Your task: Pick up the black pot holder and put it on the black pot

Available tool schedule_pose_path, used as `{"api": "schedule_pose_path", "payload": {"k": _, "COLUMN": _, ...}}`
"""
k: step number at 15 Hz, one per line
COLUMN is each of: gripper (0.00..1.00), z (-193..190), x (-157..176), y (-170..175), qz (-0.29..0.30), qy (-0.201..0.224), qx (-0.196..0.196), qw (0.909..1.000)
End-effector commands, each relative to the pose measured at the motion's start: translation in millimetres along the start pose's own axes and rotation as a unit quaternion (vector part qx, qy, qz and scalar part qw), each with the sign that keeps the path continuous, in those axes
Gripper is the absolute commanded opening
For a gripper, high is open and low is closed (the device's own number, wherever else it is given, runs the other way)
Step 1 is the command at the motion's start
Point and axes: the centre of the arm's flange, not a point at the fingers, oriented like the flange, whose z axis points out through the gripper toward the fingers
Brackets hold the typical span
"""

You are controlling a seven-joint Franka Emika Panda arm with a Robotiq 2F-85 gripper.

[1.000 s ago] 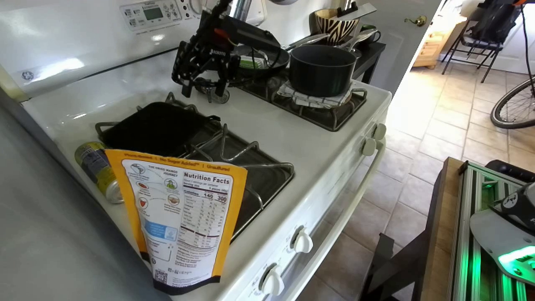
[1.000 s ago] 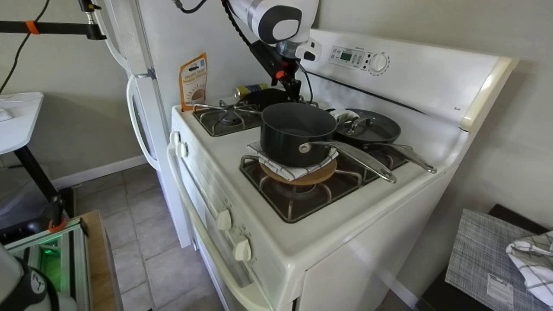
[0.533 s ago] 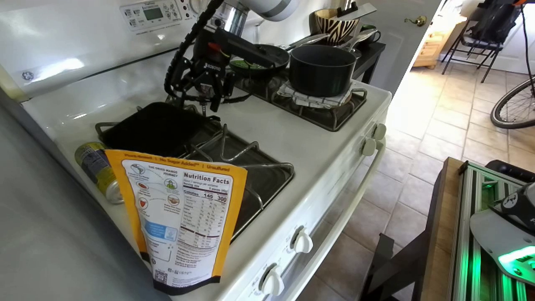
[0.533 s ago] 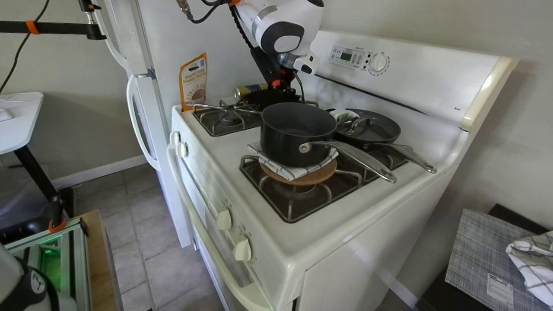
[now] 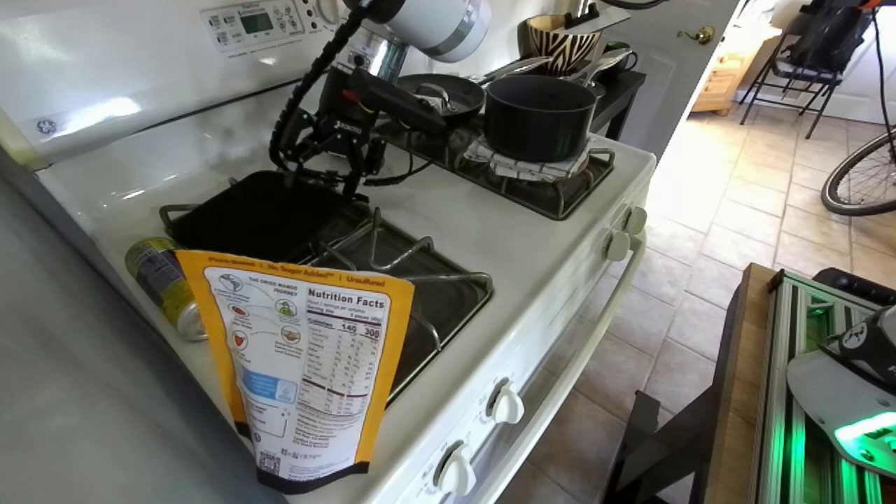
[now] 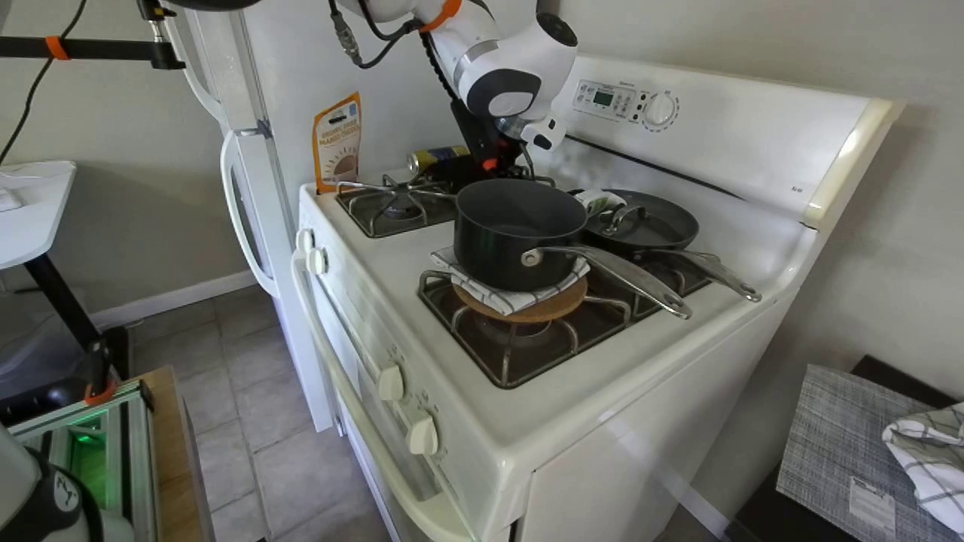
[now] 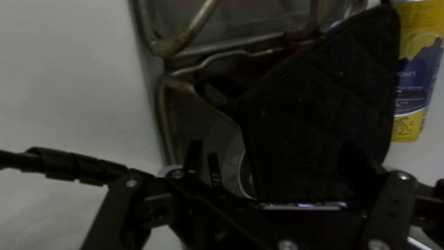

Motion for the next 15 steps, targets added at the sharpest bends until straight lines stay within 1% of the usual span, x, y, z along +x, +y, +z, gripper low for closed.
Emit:
{"api": "schedule_pose_path", "payload": {"k": 1, "gripper": 0.73, "z": 14.7, "x": 12.5, "y": -11.5, "qz": 0.007, "qy": -0.029, "qx": 0.073, "qw": 0.9969}}
{"api": "schedule_pose_path", "payload": {"k": 2, "gripper": 0.65, "z": 16.5, "x": 12.5, "y": -14.5, "qz": 0.007, "qy": -0.03, "qx": 0.077, "qw": 0.9965}}
{"api": "schedule_pose_path", "payload": {"k": 3, "gripper": 0.55, "z": 18.1, "x": 14.4, "y": -12.3, "qz": 0.007, "qy": -0.027, "qx": 0.079, "qw": 0.9965}}
{"api": "schedule_pose_path", "payload": {"k": 4, "gripper": 0.48, "z": 13.2, "x": 17.7, "y": -9.5, "qz": 0.009, "qy": -0.024, "qx": 0.082, "qw": 0.9963}}
{"api": "schedule_pose_path", "payload": {"k": 5, "gripper": 0.38, "z": 15.2, "x": 19.3, "y": -6.2, "qz": 0.013, "qy": -0.022, "qx": 0.083, "qw": 0.9962}}
{"api": "schedule_pose_path", "payload": {"k": 7, "gripper": 0.24, "z": 15.6, "x": 21.7, "y": -1.2, "qz": 0.02, "qy": -0.017, "qx": 0.086, "qw": 0.9959}}
{"api": "schedule_pose_path", "payload": {"k": 8, "gripper": 0.15, "z": 14.1, "x": 23.1, "y": 0.5, "qz": 0.022, "qy": -0.014, "qx": 0.087, "qw": 0.9959}}
{"api": "schedule_pose_path", "payload": {"k": 10, "gripper": 0.0, "z": 7.8, "x": 23.0, "y": 3.5, "qz": 0.025, "qy": -0.008, "qx": 0.078, "qw": 0.9966}}
{"api": "schedule_pose_path", "payload": {"k": 11, "gripper": 0.0, "z": 1.1, "x": 22.5, "y": 3.6, "qz": 0.022, "qy": -0.004, "qx": 0.071, "qw": 0.9972}}
{"api": "schedule_pose_path", "payload": {"k": 15, "gripper": 0.0, "z": -36.2, "x": 11.8, "y": -8.2, "qz": -0.01, "qy": 0.01, "qx": 0.069, "qw": 0.9975}}
